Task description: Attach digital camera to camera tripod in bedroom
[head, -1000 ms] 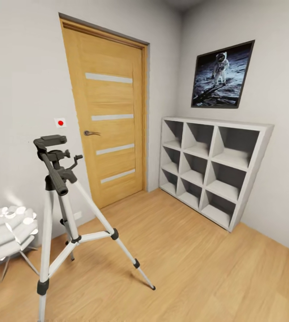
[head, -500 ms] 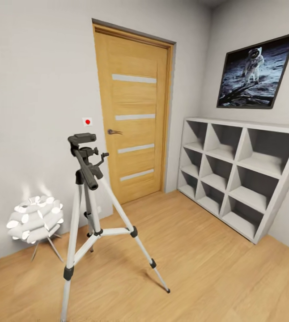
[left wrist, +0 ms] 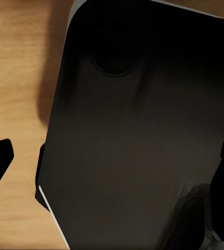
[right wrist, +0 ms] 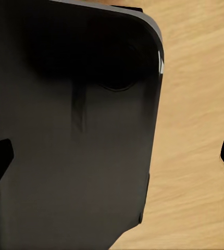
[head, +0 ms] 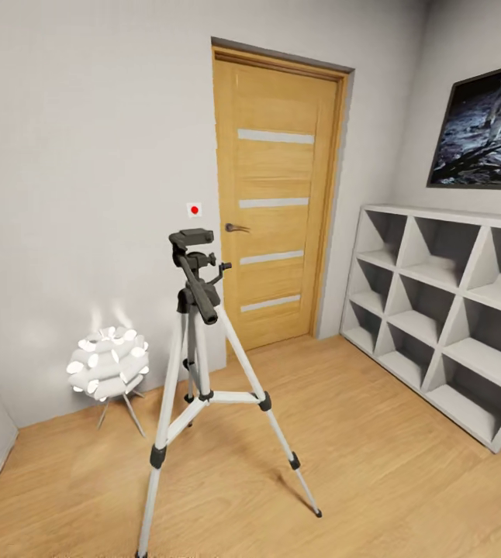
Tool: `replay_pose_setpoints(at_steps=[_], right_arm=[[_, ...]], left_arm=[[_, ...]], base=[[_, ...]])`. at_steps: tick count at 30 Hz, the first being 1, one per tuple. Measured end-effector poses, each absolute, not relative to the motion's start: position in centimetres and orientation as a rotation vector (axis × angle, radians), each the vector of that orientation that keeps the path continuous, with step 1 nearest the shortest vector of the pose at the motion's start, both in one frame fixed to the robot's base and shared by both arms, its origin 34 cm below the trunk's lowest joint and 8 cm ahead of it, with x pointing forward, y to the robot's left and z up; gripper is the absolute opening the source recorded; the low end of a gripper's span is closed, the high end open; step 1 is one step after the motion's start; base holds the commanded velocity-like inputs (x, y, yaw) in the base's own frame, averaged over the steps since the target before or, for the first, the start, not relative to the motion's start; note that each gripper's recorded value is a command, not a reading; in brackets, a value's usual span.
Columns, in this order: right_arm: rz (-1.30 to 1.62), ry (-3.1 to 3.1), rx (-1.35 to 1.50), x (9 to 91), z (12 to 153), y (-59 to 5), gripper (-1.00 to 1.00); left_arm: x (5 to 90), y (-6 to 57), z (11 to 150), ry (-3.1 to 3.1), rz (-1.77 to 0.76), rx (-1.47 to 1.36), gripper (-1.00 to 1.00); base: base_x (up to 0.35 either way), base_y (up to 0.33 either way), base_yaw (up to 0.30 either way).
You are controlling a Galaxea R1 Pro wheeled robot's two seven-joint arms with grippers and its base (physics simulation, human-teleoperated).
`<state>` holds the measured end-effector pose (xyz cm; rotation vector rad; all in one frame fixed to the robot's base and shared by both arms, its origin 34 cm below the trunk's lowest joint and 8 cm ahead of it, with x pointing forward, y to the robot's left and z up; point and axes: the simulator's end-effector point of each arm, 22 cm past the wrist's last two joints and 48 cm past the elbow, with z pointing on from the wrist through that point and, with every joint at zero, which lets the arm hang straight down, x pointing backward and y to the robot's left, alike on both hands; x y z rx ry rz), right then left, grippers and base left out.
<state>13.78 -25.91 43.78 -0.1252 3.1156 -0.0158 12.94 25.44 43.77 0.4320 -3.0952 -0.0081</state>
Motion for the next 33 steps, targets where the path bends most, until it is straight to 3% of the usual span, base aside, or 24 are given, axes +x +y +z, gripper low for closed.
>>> replay_pose_setpoints(at_steps=[33], right_arm=[[-0.016, 3.116, -0.124, 13.78, 43.78, -25.92, 1.0]], left_arm=[[12.94, 25.45, 43.77, -3.095, -0.008, 0.434, 1.0]], base=[[0.0, 0.0, 0.3]])
